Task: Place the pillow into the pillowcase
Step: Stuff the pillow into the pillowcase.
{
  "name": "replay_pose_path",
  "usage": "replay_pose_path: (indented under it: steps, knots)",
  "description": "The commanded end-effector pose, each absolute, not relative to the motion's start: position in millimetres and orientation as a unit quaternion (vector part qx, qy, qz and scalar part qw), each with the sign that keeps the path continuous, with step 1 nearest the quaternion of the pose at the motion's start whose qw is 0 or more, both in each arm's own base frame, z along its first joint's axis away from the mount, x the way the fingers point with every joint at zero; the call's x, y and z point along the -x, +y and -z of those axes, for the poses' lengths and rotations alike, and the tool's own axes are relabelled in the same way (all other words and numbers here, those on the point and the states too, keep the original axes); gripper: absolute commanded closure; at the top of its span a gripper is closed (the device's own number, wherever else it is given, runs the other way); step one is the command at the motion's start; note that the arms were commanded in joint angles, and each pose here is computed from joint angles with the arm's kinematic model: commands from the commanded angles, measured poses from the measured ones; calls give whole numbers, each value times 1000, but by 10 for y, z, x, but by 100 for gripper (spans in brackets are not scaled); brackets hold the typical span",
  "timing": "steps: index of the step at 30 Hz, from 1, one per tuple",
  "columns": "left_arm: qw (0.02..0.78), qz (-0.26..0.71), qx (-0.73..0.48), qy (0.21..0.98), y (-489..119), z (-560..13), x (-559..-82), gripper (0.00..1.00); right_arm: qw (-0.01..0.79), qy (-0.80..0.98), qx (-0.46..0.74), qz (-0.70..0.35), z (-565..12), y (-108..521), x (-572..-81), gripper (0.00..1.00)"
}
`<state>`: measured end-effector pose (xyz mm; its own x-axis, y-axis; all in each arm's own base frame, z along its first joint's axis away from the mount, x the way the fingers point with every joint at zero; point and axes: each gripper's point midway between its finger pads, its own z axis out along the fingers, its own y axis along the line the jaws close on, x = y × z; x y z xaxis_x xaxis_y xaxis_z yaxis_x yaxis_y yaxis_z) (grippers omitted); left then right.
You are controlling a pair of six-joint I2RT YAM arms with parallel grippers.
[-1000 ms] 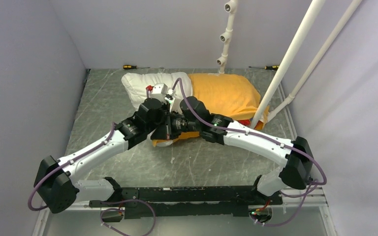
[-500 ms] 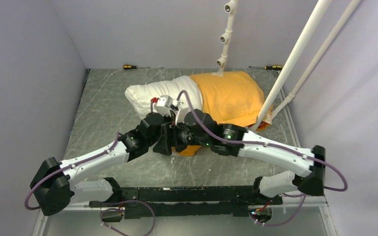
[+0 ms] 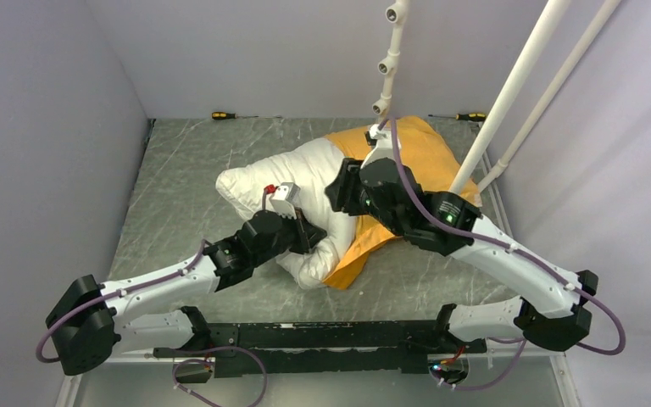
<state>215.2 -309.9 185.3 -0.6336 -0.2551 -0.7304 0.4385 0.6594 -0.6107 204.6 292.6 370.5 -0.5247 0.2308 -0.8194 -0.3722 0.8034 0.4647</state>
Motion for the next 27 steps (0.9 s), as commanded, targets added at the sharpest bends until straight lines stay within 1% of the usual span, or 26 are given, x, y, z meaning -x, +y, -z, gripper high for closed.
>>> replay_pose_path:
  steps: [1, 4, 6, 9, 12, 18, 20, 22, 25, 27]
  knots:
    - [414, 441, -72, 793, -3309, -1965, -2097, 100, 468, 865, -13, -183, -3138, 2310, -2351, 55]
    - [411, 442, -75, 794, -3352, -1950, -2085, 100, 449, 875, -23, -179, -2913, 2171, -2381, 57]
    - [411, 441, -75, 794, -3363, -1942, -2086, 100, 435, 883, -25, -172, -2715, 2120, -2383, 61]
    - [410, 442, -76, 795, -3375, -1931, -2077, 100, 420, 891, -28, -169, -2518, 2100, -2403, 62]
    - [410, 440, -76, 795, -3370, -1941, -2070, 100, 411, 897, -31, -158, -2377, 2088, -2432, 66]
    - [416, 435, -72, 795, -3326, -1957, -2073, 100, 397, 906, -29, -142, -2151, 2092, -2526, 67]
    - [417, 434, -72, 796, -3321, -1962, -2073, 100, 392, 909, -25, -140, -2091, 2122, -2553, 65]
    - [415, 431, -73, 798, -3316, -1950, -2073, 100, 387, 910, -17, -150, -2075, 2197, -2564, 60]
    - [414, 429, -73, 799, -3313, -1938, -2069, 100, 389, 904, -10, -177, -2139, 2303, -2571, 46]
    - [414, 430, -73, 799, -3315, -1931, -2070, 100, 390, 903, -10, -182, -2153, 2319, -2576, 43]
